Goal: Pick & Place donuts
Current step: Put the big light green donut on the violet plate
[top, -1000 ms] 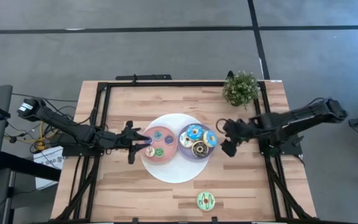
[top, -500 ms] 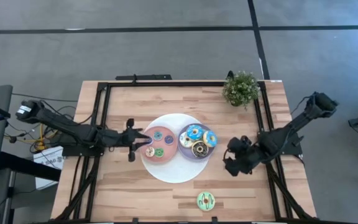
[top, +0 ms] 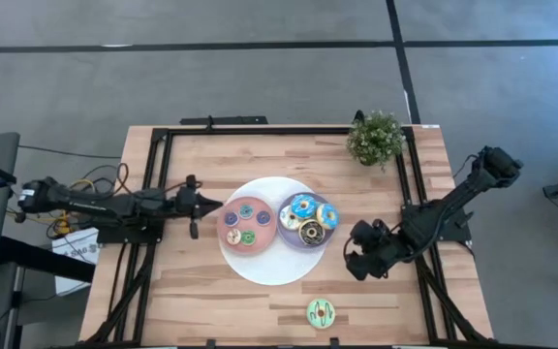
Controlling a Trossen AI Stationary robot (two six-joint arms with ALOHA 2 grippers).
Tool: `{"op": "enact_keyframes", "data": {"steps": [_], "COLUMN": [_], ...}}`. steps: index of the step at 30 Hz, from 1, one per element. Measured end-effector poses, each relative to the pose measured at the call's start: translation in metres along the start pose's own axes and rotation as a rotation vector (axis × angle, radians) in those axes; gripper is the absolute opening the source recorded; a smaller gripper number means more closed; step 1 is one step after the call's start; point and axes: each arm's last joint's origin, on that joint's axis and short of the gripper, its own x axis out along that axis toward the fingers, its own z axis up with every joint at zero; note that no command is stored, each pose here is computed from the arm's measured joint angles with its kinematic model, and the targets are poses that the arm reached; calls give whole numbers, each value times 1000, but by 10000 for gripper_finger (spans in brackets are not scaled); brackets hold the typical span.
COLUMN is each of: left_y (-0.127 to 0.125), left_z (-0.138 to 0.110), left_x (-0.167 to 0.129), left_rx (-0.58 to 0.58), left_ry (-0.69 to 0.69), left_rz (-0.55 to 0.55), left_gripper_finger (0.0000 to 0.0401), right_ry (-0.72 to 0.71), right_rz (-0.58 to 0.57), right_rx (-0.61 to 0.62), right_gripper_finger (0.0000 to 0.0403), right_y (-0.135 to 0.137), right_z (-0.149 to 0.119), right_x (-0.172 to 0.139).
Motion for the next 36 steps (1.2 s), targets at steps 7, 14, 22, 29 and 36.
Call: {"op": "enact_keyframes", "data": {"steps": [7,14,22,29,36], "left_y": [3,5,6,6,6], "left_z": [-5,1,5,4,4], "left_x": [-16,-29,-32,-32,-32], "left_rx": [36,99,145,82,77], "left_ry": [-18,-120,-168,-163,-163], "left_rz": [-20,-57,-29,-31,-29], "left_gripper_finger": [0,0,0,0,0], "right_ry": [7,-17,91,223,246], "right_rz": [26,97,49,1,30], "right_rx": [45,56,25,-74,-72], "right_gripper_finger": [255,255,244,235,235], "right_y": [3,19,49,91,120], "right_z": [1,14,22,26,32], "right_x": [-1,-19,-15,6,18]}}
